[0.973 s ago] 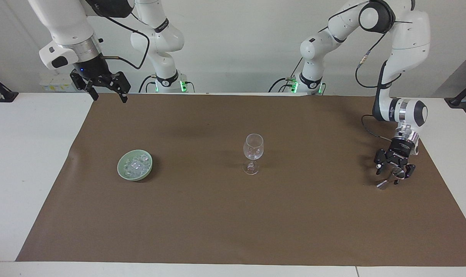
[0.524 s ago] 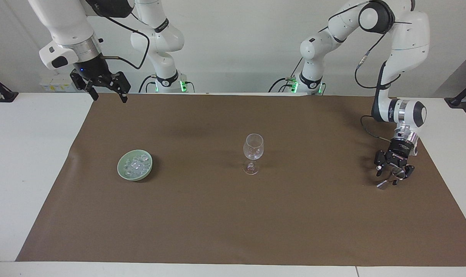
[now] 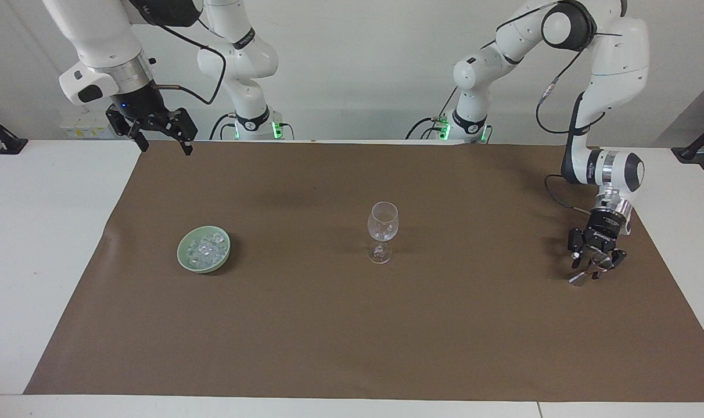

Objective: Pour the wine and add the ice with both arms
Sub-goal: 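Close the left gripper around the silver jigger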

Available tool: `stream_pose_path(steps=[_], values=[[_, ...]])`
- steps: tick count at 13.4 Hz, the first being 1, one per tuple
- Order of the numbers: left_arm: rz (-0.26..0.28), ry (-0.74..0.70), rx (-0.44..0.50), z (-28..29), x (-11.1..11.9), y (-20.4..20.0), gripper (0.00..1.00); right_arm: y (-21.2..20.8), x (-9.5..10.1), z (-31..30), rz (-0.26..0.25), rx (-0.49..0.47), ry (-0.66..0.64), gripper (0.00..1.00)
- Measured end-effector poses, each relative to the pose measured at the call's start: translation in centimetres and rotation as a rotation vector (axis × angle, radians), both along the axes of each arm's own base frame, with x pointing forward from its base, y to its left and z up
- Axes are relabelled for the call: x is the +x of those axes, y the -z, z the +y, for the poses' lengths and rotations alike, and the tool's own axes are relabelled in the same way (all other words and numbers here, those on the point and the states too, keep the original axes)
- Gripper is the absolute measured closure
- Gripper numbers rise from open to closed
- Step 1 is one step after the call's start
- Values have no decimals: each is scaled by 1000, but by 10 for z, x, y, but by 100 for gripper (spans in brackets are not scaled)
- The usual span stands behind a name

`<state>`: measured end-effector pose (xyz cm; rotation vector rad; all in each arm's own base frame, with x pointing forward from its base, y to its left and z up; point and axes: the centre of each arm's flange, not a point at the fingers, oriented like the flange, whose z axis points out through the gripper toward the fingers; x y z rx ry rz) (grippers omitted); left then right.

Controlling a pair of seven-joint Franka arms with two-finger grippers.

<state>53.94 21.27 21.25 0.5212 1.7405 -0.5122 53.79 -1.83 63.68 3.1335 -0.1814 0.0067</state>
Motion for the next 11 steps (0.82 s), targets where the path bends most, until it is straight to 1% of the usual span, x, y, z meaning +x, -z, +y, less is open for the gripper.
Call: stream_pose_path(steps=[5, 10, 11], values=[[-2, -4, -1, 1, 0, -1, 52, 0, 0, 0, 0, 0, 0, 0], [-5, -12, -6, 1, 1, -1, 56, 0, 0, 0, 0, 0, 0, 0], [-5, -13, -6, 1, 1, -1, 58, 0, 0, 0, 0, 0, 0, 0]])
